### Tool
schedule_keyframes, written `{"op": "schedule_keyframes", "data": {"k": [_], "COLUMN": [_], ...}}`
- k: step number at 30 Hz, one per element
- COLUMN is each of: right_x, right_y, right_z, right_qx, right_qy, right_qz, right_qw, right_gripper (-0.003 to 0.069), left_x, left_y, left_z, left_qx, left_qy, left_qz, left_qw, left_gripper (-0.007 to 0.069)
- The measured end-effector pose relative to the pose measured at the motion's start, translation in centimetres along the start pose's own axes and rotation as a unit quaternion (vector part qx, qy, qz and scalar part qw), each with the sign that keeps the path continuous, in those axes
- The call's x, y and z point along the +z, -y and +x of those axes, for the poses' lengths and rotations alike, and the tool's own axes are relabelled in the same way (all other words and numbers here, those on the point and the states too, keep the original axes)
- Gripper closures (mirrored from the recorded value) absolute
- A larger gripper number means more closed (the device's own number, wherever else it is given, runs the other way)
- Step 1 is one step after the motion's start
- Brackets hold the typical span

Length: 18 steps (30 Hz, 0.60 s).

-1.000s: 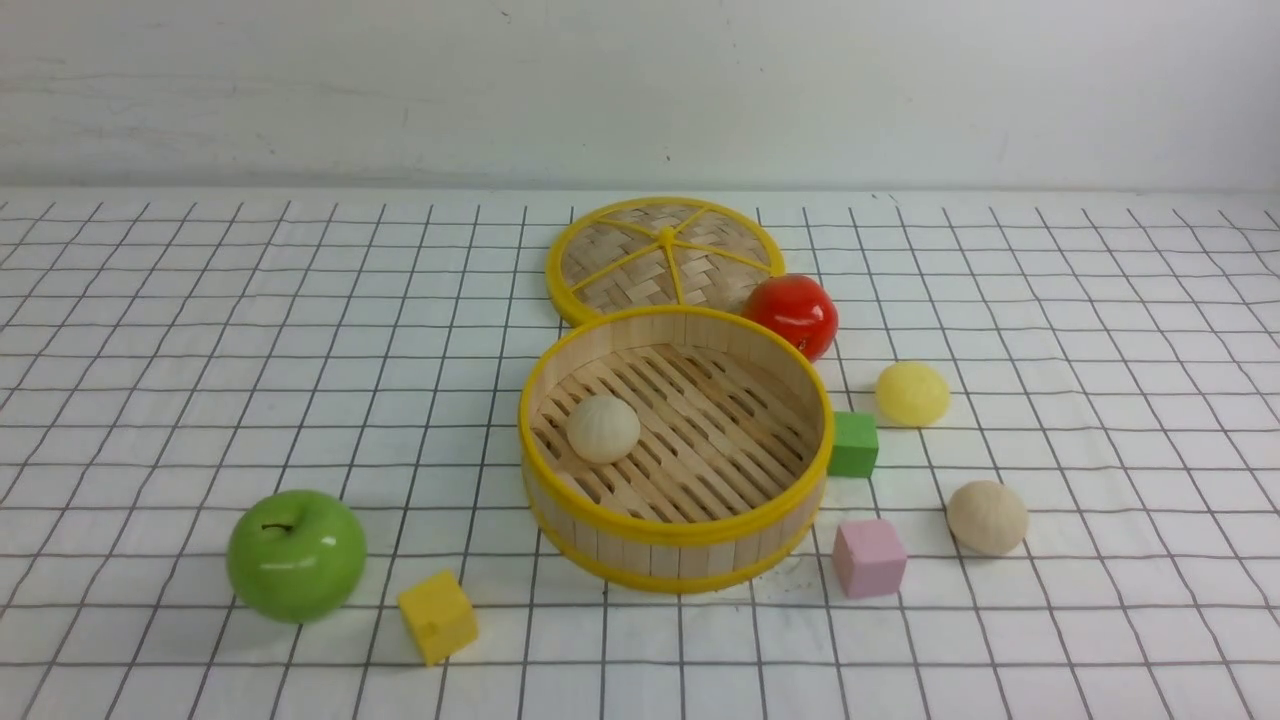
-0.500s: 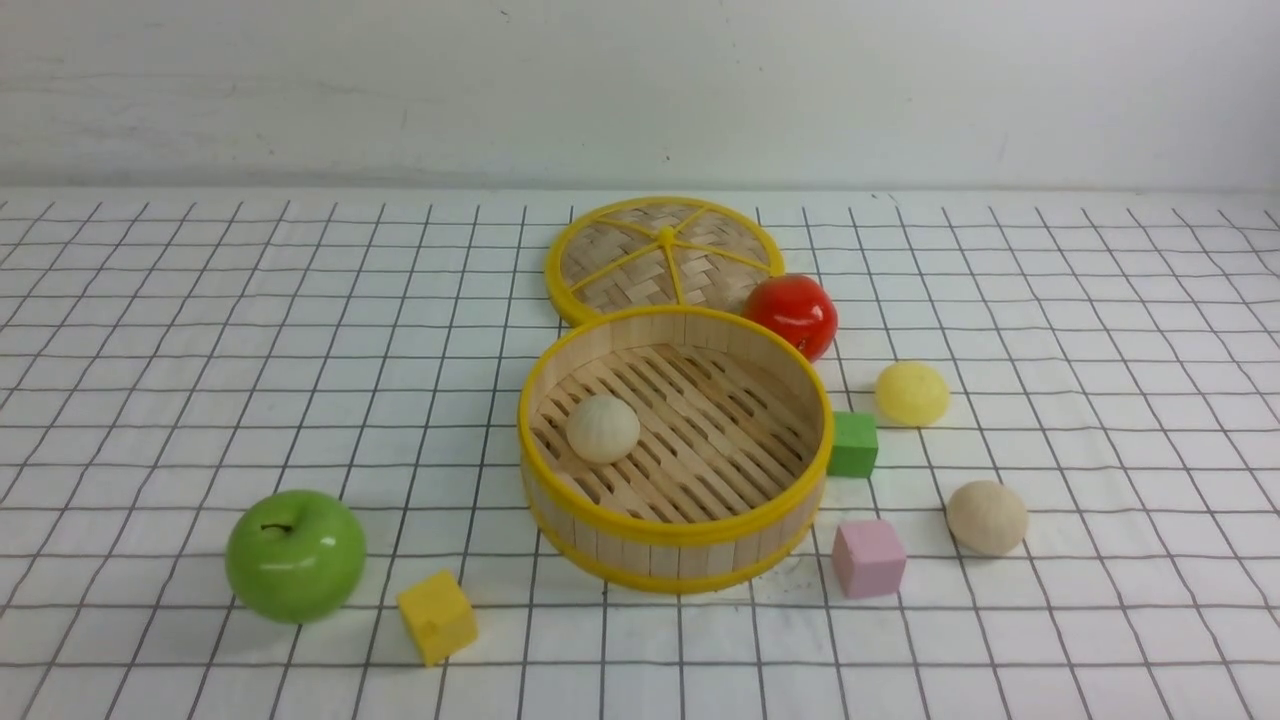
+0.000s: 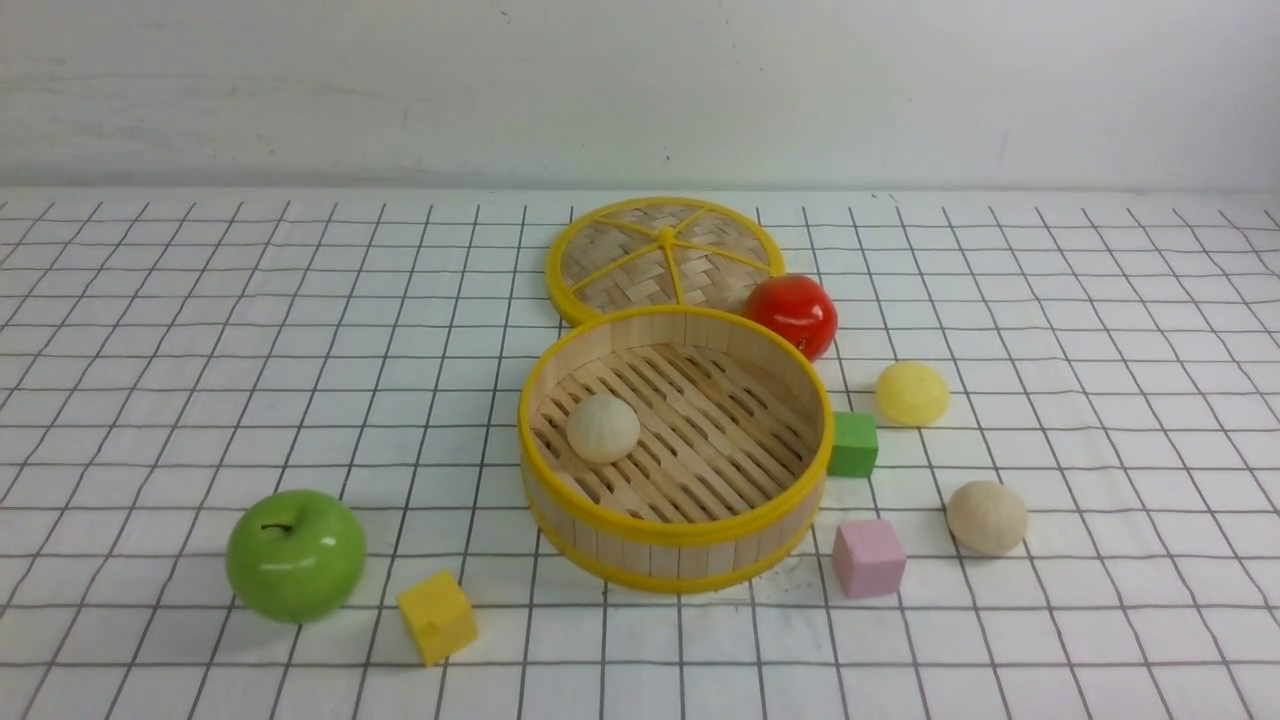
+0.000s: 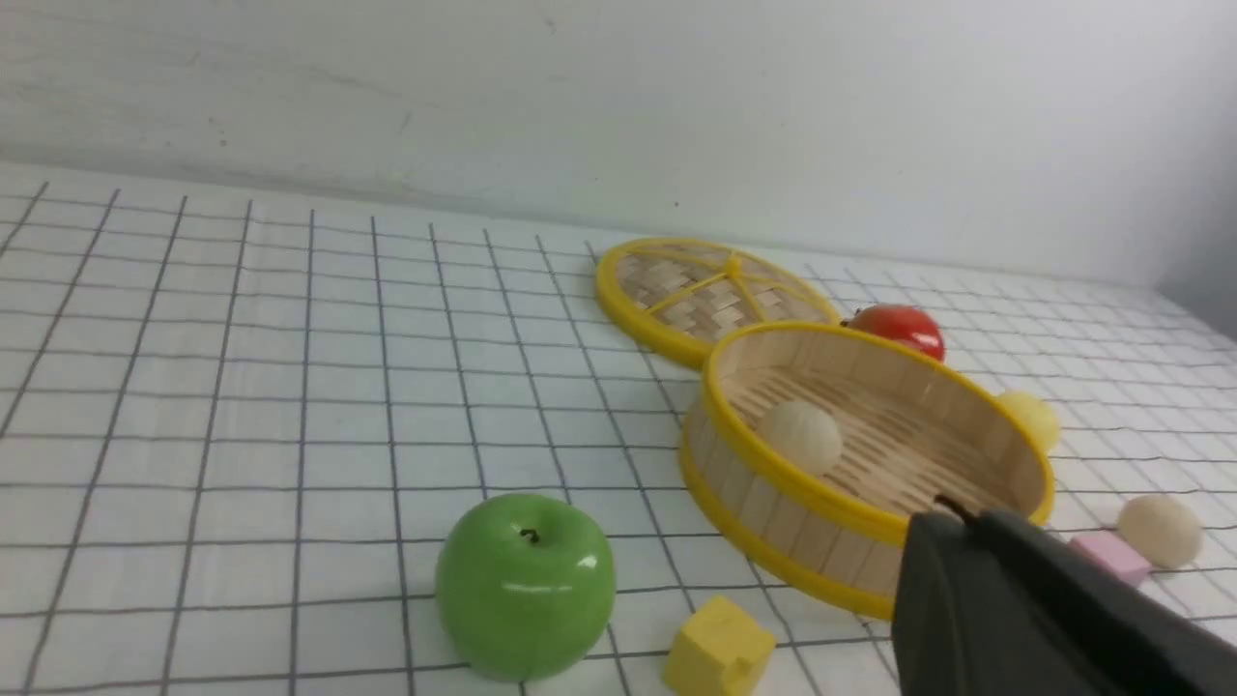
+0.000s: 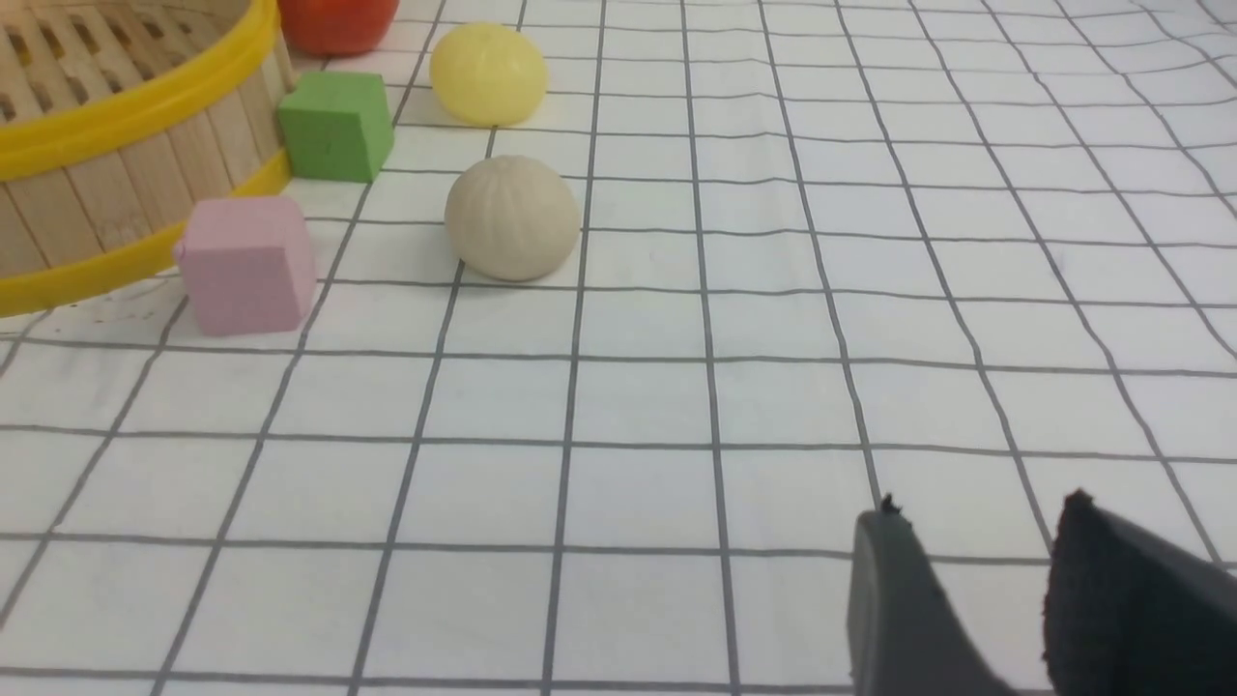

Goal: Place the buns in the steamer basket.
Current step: Use the right arm to grab a steamed stuffed bun

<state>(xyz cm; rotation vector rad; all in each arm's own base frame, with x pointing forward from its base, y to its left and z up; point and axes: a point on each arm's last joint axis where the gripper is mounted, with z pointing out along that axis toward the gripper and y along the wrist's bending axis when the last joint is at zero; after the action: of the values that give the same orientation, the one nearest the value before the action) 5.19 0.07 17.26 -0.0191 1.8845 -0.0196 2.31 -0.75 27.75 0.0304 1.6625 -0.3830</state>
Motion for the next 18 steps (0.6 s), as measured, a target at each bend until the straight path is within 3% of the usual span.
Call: {"op": "schedule_keyframes", "data": {"k": [7,12,18], "right_x": [0.0,0.0,0.0], "right_y": [0.0,0.0,0.0], "right_z": [0.0,0.0,0.0], "right_qx": [0.000,0.000,0.000], "right_qy": [0.000,0.000,0.000], "right_qz": [0.000,0.000,0.000], "right_qw": [1.000,1.000,1.000], "right_gripper": [0.0420,0.0420,0.0420], "left_x": [2.6,3.6,3.5], "left_y": [-1.9,-3.1,-3.2], "left_z": [5.5,9.6,10.1], "left_qx": [-0.005,-0.010,-0.007], "left_qy": [-0.033,-0.085,-0.102], "left_qz": [-0.067,-0.085,-0.089], "left_qw": [0.997,0.993,0.991], "left_gripper": [0.0638,0.0638,0.0638]}}
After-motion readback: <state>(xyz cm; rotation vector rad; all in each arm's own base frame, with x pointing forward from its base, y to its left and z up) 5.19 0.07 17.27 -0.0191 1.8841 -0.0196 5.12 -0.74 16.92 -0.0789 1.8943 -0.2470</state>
